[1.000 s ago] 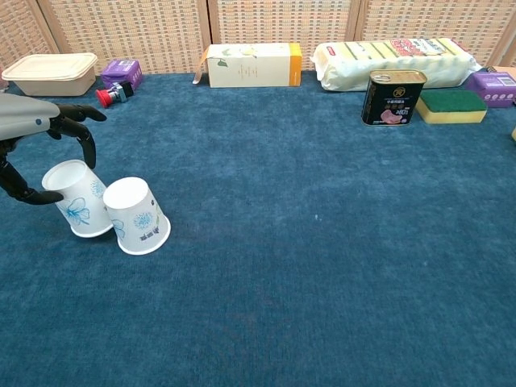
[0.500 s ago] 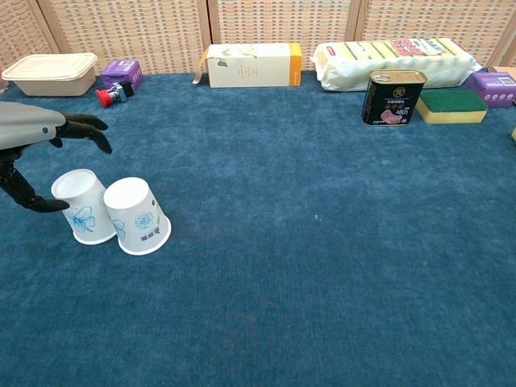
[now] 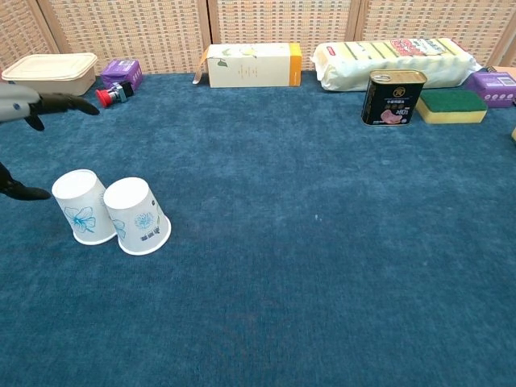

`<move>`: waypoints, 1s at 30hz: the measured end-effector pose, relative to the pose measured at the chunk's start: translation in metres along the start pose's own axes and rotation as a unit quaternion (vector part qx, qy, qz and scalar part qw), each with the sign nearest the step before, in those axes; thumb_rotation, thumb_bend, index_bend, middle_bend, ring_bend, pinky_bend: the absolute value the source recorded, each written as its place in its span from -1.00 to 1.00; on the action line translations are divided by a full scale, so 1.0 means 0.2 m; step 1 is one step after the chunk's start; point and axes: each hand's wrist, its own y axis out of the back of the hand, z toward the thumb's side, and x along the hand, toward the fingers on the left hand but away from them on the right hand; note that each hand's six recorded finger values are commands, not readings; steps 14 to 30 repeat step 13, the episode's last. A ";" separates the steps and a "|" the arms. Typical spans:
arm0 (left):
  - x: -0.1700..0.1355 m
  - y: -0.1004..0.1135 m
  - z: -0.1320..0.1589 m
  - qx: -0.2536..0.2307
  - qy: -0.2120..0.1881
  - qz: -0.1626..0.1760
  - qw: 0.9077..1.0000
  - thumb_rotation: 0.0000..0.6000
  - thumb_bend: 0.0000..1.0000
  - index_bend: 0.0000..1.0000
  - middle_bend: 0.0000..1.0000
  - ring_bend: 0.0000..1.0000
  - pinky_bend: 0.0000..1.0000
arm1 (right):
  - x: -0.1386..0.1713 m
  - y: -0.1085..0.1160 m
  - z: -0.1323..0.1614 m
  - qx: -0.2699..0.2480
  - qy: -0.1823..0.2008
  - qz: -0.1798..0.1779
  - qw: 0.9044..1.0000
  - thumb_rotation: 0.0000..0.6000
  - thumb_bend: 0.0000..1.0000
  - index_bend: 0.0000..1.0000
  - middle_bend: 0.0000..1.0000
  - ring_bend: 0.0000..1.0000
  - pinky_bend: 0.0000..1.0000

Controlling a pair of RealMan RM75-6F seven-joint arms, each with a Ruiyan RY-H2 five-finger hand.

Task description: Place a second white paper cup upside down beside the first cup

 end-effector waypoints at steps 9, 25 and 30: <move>-0.19 0.09 -0.21 -0.041 0.025 0.080 0.996 1.00 -0.64 -1.00 -1.00 -1.00 -0.74 | 0.00 0.01 0.00 0.005 -0.002 -0.003 1.000 1.00 -1.00 -0.88 -1.00 -1.00 -1.00; -0.31 0.05 -0.35 -0.060 0.053 0.108 0.991 1.00 -0.64 -1.00 -1.00 -1.00 -0.75 | 0.00 0.00 0.01 0.010 0.000 -0.003 1.000 1.00 -1.00 -0.88 -1.00 -1.00 -1.00; -0.31 0.05 -0.35 -0.060 0.053 0.108 0.991 1.00 -0.64 -1.00 -1.00 -1.00 -0.75 | 0.00 0.00 0.01 0.010 0.000 -0.003 1.000 1.00 -1.00 -0.88 -1.00 -1.00 -1.00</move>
